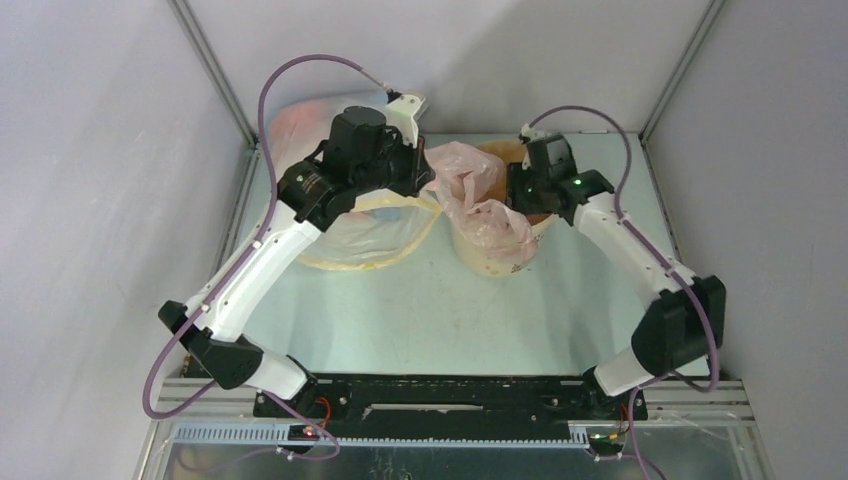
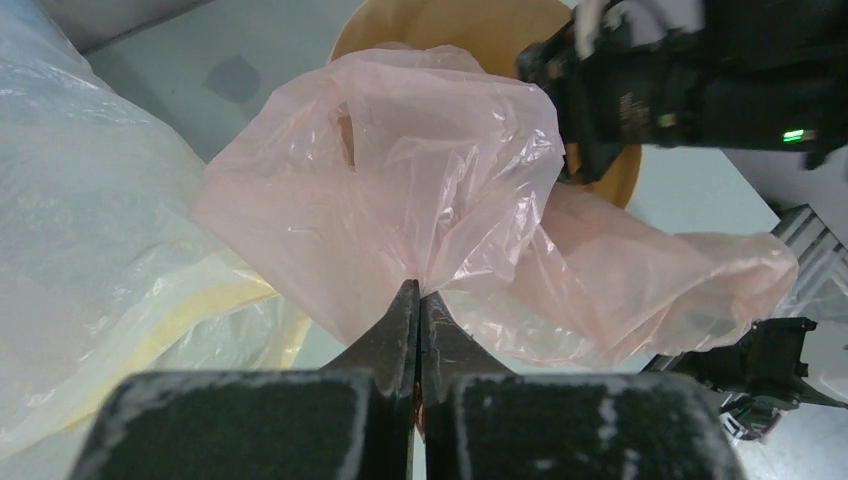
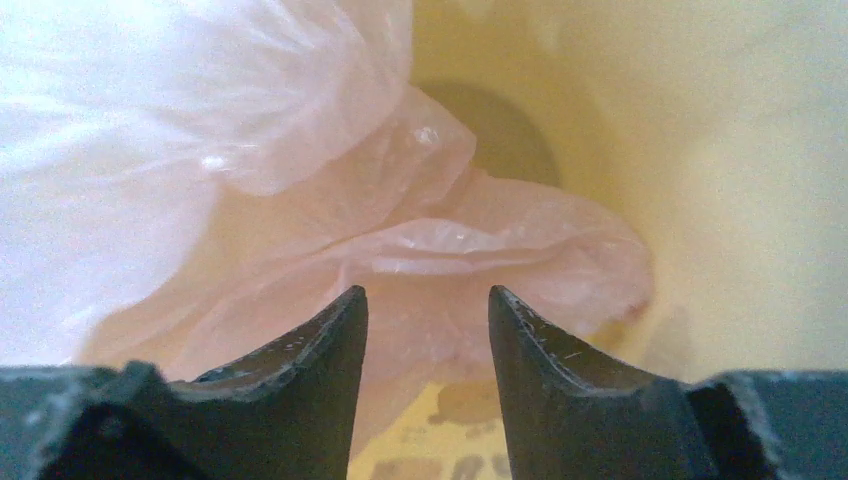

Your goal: Put the trash bags into the trash bin

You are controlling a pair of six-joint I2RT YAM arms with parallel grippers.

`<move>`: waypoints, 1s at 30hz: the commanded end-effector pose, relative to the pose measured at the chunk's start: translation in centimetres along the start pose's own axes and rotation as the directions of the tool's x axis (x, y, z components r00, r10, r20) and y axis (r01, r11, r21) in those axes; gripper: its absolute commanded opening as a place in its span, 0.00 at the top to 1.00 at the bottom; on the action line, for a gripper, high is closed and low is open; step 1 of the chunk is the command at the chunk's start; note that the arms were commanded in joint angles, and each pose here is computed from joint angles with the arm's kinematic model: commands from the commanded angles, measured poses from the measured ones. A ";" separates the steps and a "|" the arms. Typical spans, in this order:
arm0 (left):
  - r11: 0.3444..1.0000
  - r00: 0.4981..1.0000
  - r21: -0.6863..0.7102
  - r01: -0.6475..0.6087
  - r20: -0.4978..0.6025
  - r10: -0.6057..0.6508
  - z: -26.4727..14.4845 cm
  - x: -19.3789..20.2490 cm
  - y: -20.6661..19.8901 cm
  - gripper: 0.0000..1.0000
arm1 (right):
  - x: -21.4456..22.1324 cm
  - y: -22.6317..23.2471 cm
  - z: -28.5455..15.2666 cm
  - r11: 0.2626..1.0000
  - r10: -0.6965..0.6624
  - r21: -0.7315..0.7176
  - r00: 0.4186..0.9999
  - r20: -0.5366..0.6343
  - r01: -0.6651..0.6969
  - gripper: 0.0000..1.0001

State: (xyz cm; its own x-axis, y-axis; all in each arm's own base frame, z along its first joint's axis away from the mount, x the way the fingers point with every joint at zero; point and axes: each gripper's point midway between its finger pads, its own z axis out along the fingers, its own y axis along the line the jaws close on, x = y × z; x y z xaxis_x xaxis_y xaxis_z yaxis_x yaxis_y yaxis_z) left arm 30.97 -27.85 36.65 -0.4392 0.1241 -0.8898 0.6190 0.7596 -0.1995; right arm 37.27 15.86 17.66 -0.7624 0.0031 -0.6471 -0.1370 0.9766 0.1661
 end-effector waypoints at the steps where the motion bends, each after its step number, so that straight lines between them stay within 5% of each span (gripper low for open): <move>1: 0.998 0.999 0.053 0.034 0.028 -0.035 -0.2 -1.0 -0.6 1.00 | -6.4 1.2 -9.2 0.997 -0.011 -0.075 0.971 0.240 0.030 0.47; 7: 0.996 0.998 0.074 0.049 0.024 -0.051 0.2 -1.1 -0.8 1.00 | -6.1 2.2 -16.4 0.982 -0.022 -0.166 0.938 0.345 0.084 0.31; 16: 0.995 0.998 0.076 0.063 0.025 -0.065 0.2 -1.1 -0.8 1.00 | 0.5 5.8 -22.5 0.870 -0.040 -0.433 0.910 0.412 0.234 0.27; 20: 0.995 0.997 0.077 0.067 0.029 -0.069 0.0 -1.3 -0.8 1.00 | 3.4 5.7 -22.7 0.851 -0.027 -0.469 0.913 0.408 0.235 0.19; 30: 0.995 0.996 0.062 0.075 0.039 -0.078 -0.4 -1.5 -0.7 1.00 | 4.5 5.8 -19.2 0.869 0.011 -0.466 0.935 0.353 0.166 0.29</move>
State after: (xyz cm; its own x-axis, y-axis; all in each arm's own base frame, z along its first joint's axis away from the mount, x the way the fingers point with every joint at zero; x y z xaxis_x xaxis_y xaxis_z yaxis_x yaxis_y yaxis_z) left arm 30.89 -28.45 36.43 -0.4903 0.0837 -0.8676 0.6199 0.7332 -0.2796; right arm 19.68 16.49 28.77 -0.5248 0.0497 -0.8498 -0.5288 0.7632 0.3713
